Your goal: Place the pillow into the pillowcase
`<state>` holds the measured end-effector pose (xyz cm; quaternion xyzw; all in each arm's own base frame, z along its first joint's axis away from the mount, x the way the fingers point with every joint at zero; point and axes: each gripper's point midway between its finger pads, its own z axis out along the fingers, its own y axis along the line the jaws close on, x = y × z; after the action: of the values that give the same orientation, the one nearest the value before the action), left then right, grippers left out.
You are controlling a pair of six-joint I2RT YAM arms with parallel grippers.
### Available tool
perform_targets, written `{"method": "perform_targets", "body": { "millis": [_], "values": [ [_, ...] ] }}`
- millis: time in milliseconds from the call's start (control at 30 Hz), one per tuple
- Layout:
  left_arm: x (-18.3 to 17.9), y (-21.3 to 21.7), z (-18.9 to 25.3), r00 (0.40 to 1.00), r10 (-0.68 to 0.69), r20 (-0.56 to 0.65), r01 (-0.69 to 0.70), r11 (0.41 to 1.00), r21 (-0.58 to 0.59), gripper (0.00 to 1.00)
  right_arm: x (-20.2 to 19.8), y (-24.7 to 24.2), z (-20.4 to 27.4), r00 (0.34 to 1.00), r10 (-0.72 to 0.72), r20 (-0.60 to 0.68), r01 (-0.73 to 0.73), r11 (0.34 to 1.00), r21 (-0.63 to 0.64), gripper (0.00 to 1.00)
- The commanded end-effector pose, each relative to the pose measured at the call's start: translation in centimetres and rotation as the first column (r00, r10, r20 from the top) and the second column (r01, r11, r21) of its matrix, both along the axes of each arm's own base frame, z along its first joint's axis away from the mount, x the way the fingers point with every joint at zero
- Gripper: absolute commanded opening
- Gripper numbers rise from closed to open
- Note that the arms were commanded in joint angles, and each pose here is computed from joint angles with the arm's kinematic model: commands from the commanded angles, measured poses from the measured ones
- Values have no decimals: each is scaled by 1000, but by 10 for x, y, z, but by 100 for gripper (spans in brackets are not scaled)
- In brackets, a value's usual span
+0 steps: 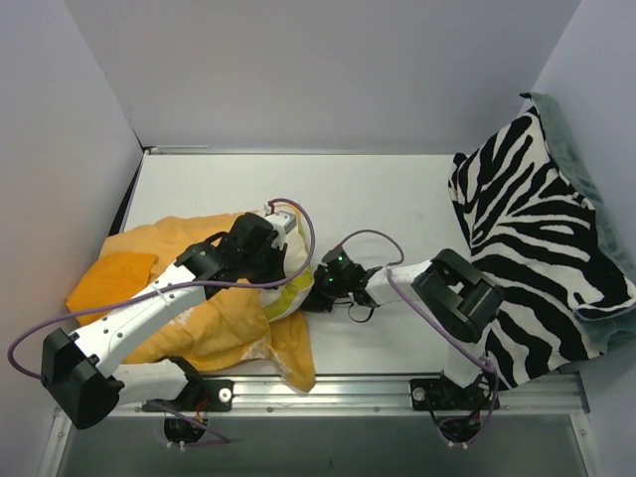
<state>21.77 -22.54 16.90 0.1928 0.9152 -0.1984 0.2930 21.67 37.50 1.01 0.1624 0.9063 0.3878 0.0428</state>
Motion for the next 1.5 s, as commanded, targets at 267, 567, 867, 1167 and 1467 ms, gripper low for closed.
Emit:
{"method": "perform_targets", "body": {
  "millis": [267, 567, 867, 1167, 1467],
  "values": [
    [14, 53, -74, 998, 61, -27, -46, 928, 371, 0, 26, -132, 143, 896, -318, 310, 263, 943, 206, 0],
    [73, -17, -76, 998, -58, -33, 65, 967, 246, 20, -17, -150, 163, 878, -327, 349, 250, 936, 248, 0],
    [3, -102, 142, 916, -279, 288, 369, 867, -334, 97, 12, -147, 339, 676, -437, 594, 211, 886, 412, 0],
    [-62, -45, 271, 847, -178, 501, 437, 771, -463, 97, 10, -124, 451, 544, -487, 683, 144, 857, 496, 0],
    [-87, -36, 309, 842, -132, 523, 439, 731, -522, 97, 6, -106, 515, 450, -522, 725, 119, 839, 531, 0]
  ]
}}
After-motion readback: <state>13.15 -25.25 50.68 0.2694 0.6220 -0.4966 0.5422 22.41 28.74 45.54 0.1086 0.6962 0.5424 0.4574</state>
